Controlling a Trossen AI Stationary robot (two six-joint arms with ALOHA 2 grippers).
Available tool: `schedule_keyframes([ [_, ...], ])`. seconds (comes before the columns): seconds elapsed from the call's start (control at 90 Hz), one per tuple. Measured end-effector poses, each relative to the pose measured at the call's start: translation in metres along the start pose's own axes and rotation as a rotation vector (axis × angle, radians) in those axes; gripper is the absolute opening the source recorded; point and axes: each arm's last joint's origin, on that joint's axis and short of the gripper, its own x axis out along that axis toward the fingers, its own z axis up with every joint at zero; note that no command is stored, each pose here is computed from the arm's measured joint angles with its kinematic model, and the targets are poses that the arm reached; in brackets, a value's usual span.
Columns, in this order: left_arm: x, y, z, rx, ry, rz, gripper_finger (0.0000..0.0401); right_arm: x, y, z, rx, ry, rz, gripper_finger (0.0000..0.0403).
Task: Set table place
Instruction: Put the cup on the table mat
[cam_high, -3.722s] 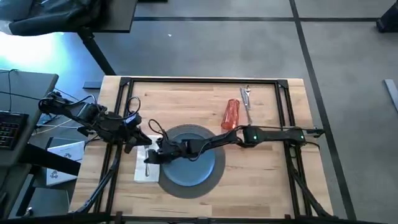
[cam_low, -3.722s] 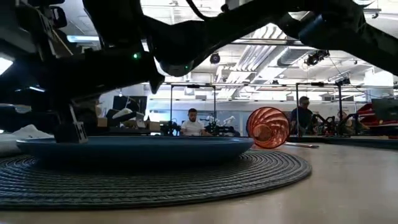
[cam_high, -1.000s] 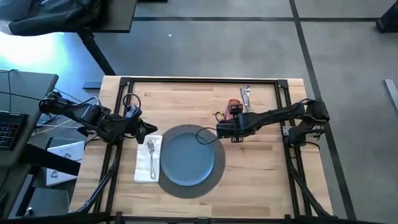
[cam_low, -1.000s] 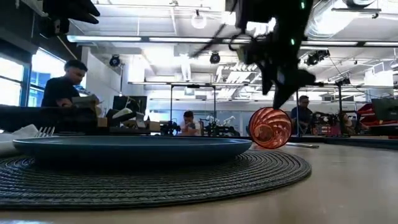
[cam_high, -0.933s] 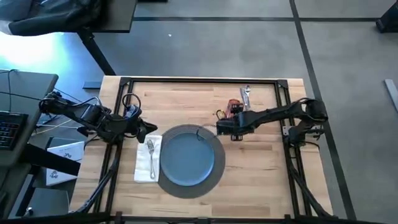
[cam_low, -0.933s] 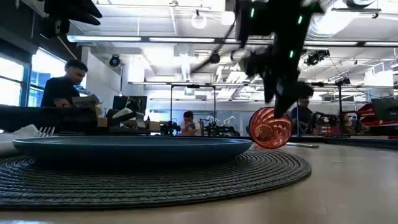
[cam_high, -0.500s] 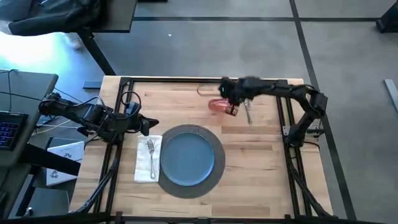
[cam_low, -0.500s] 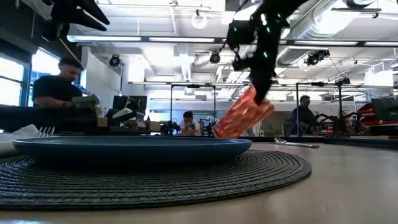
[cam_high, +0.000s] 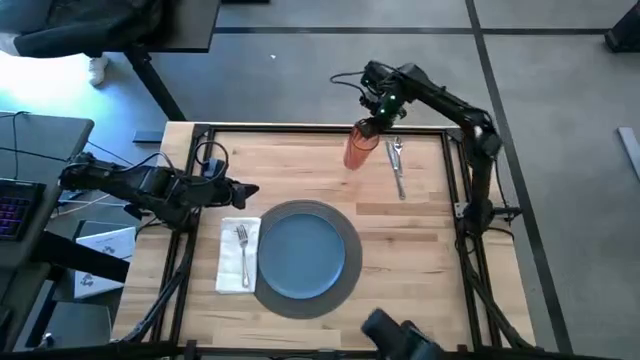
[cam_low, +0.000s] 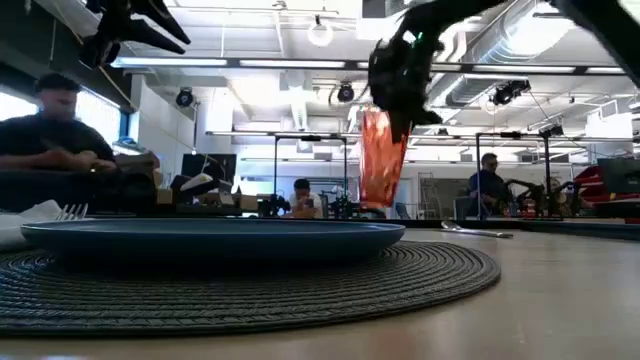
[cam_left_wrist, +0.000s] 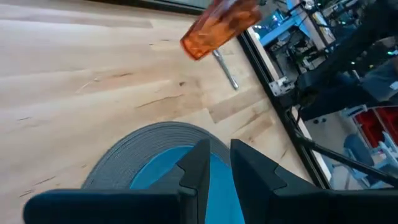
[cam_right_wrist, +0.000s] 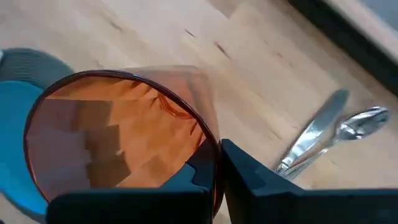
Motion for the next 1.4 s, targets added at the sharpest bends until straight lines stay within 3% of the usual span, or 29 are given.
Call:
schedule_keyframes([
  [0.178, 0.001, 0.0, 0.001, -0.004, 0.008, 0.0, 0.0051, 0.027, -0.003, 0.01, 0.015, 0.051, -0.01, 0.0],
  [0.333, 0.001, 0.0, 0.0, -0.004, 0.015, -0.003, 0.0051, 0.03, 0.004, 0.013, -0.018, 0.017, -0.003, 0.0015],
  [0.611, 0.001, 0.0, 0.0, 0.013, 0.026, -0.007, 0.0051, 0.027, 0.009, 0.011, -0.039, 0.014, -0.004, 0.0136],
  [0.756, 0.001, 0.0, 0.0, 0.022, 0.037, -0.011, 0.0051, -0.001, 0.013, 0.002, -0.072, -0.053, -0.006, 0.0189],
  [0.933, 0.001, 0.0, -0.001, 0.024, 0.042, -0.013, 0.0051, -0.044, 0.012, -0.022, -0.098, -0.108, -0.07, 0.0216],
  [1.111, 0.001, 0.0, -0.001, 0.04, 0.043, -0.014, 0.0051, -0.064, 0.007, -0.053, -0.142, -0.037, -0.197, 0.021],
  [1.233, 0.001, 0.0, -0.001, 0.04, 0.058, -0.021, 0.0051, -0.047, -0.011, -0.082, -0.1, -0.02, -0.212, 0.0197],
  [1.4, 0.001, -0.001, -0.002, 0.04, 0.087, -0.033, 0.0051, 0.009, -0.043, -0.124, 0.047, -0.101, -0.208, 0.0186],
])
